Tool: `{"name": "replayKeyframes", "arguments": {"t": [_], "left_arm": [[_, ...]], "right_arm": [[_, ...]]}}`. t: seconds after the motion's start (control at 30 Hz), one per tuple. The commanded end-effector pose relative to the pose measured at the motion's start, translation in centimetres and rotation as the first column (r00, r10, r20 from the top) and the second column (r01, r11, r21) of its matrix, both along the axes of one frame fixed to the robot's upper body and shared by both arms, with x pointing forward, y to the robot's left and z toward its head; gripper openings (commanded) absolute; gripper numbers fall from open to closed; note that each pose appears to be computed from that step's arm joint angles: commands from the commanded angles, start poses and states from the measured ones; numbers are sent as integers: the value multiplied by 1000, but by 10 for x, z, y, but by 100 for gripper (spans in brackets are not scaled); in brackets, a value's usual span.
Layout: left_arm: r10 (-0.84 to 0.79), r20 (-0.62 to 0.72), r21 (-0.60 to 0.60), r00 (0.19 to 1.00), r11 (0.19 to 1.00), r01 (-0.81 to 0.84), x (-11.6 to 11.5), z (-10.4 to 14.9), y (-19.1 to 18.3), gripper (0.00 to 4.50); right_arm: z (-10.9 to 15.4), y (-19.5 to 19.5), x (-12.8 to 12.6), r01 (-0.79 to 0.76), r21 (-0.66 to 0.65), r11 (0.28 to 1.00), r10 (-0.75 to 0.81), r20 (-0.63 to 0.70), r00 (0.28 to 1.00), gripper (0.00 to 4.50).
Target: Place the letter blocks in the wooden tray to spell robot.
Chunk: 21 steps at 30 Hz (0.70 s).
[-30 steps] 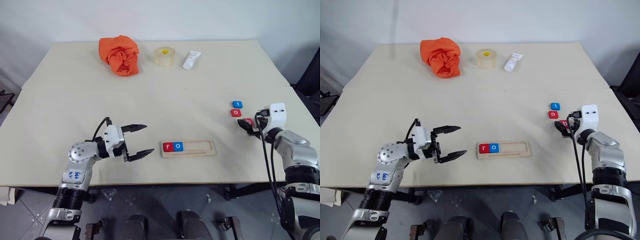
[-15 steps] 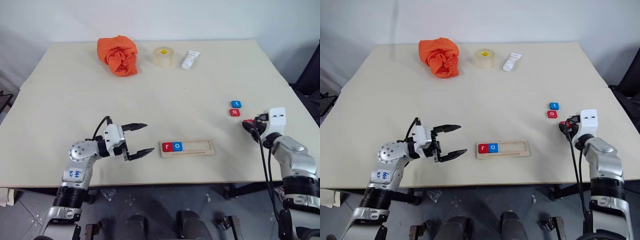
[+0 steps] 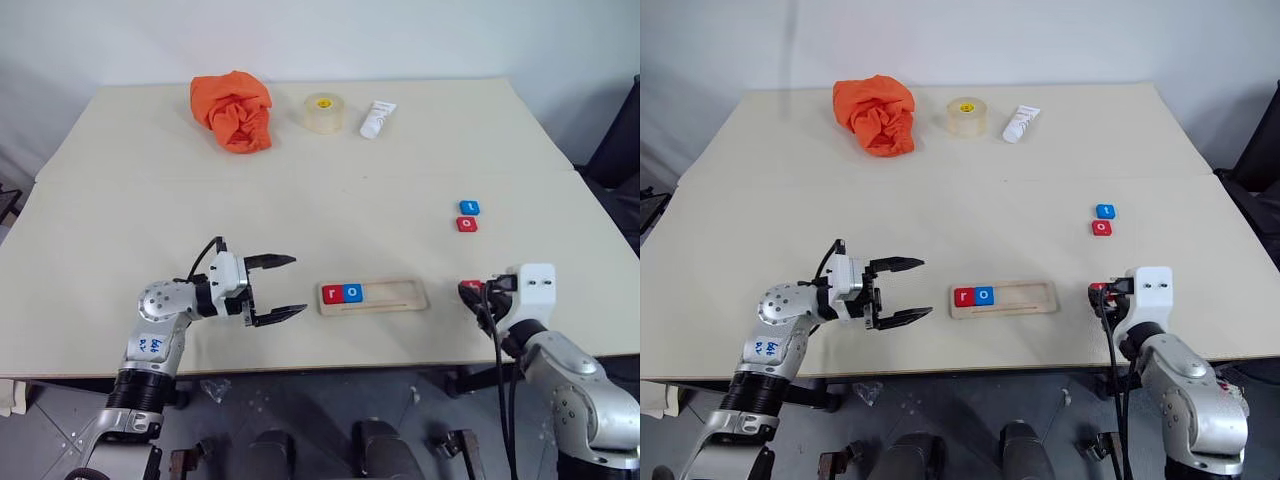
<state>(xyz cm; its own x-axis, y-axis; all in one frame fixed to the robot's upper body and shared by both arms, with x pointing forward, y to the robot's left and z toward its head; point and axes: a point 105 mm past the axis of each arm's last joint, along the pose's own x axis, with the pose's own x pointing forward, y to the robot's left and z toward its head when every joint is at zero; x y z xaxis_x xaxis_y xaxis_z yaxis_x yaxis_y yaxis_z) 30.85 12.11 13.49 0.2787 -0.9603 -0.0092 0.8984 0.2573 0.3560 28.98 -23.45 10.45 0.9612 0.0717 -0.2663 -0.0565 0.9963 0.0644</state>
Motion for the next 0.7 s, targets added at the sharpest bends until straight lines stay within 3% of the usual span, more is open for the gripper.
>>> {"name": "replayKeyframes", "arguments": {"t": [0.03,0.2,0.33,0.57,0.7], "left_arm": [[-4,49,-18,999,1000,5,2,11,-1,450],[-10,52,-16,999,1000,11,2,11,-3,450],[-4,53,-19,999,1000,5,2,11,-2,450],[7,55,-29,998,1000,-5,3,11,-3,450],[9,56,-38,998,999,-7,3,11,-4,450]], "right_arm": [[13,0,0,16,7,1000,-16,51,999,148],[14,-1,1,4,3,1000,-4,65,998,316],[24,1,1,-110,-45,993,113,68,991,447],[48,-6,-1,-420,-229,878,425,-29,905,447],[52,-16,3,-612,-327,720,581,-198,789,447]]}}
